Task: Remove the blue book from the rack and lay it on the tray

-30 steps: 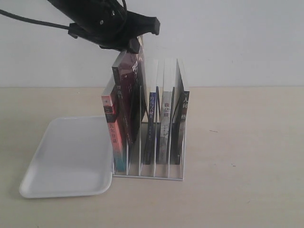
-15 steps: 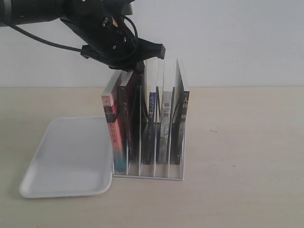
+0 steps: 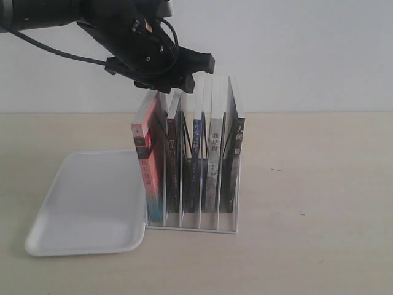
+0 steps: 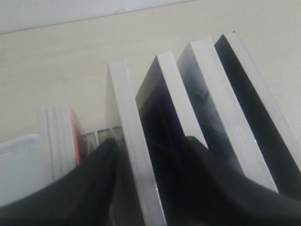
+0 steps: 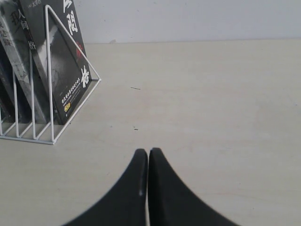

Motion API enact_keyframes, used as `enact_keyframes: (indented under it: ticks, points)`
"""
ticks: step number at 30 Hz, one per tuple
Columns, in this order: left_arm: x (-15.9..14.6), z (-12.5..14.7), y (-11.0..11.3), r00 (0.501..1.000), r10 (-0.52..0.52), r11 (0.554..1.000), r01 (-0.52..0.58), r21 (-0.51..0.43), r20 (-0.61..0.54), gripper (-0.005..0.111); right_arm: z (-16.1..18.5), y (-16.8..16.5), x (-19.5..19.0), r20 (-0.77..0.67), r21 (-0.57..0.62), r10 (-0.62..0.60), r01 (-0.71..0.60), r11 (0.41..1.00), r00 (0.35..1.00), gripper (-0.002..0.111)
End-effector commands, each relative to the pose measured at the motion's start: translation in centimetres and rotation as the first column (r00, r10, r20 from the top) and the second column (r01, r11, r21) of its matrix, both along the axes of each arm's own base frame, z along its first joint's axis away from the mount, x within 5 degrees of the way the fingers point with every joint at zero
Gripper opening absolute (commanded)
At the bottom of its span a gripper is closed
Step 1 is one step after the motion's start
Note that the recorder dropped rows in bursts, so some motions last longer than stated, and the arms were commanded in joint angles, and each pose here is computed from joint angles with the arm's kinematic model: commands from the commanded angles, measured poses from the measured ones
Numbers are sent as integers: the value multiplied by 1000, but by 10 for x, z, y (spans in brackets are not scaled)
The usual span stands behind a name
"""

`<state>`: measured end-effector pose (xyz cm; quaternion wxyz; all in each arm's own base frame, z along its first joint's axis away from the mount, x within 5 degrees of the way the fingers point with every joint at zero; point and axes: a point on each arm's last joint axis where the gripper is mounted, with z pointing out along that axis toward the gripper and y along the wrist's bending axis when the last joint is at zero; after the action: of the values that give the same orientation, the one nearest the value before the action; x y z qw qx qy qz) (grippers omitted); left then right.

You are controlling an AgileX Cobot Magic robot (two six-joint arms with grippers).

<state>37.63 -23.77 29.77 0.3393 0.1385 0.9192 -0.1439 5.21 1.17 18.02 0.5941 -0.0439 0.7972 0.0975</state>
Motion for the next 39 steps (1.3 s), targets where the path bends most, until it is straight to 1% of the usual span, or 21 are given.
enact_keyframes:
  ticks: [1,3,6,9,11,15,17,21,24,27,32,35,39]
  points:
    - [-12,30,3,999,4,998,-2,-65,40,42,1,0,0,12,-5,-3,3,1000,1000,0]
    - [-17,41,6,998,5,997,-1,-78,55,40,1,0,0,12,-5,-3,3,1000,1000,0]
    - [-23,50,10,998,5,997,0,-78,55,36,1,0,0,12,-5,-3,3,1000,1000,0]
    - [-25,49,12,999,-12,999,14,-43,38,30,1,0,0,12,-5,-3,3,1000,1000,0]
    - [-26,48,12,999,-12,999,14,-41,33,30,1,0,0,12,-5,-3,3,1000,1000,0]
    - [-31,49,3,999,-31,998,33,-50,38,30,1,0,0,12,-5,-3,3,1000,1000,0]
    - [-34,50,-3,996,-53,998,55,-32,67,30,1,0,0,12,-5,-3,3,1000,1000,0]
    - [-36,44,-13,991,-88,996,85,39,103,30,1,0,0,12,-5,-3,3,1000,1000,0]
    - [-34,36,-18,993,-71,997,68,36,92,30,1,0,0,12,-5,-3,3,1000,1000,0]
    - [-25,22,-25,994,-66,998,64,24,90,30,1,0,0,12,-5,-3,3,1000,1000,0]
    - [-19,16,-33,989,-72,997,74,-10,129,30,1,0,0,12,-5,-3,3,1000,1000,0]
    - [-19,16,-32,987,-76,997,76,3,140,30,1,0,0,12,-5,-3,3,1000,1000,0]
    - [-16,10,-33,989,-73,997,72,8,127,30,1,0,0,12,-5,-3,3,1000,1000,0]
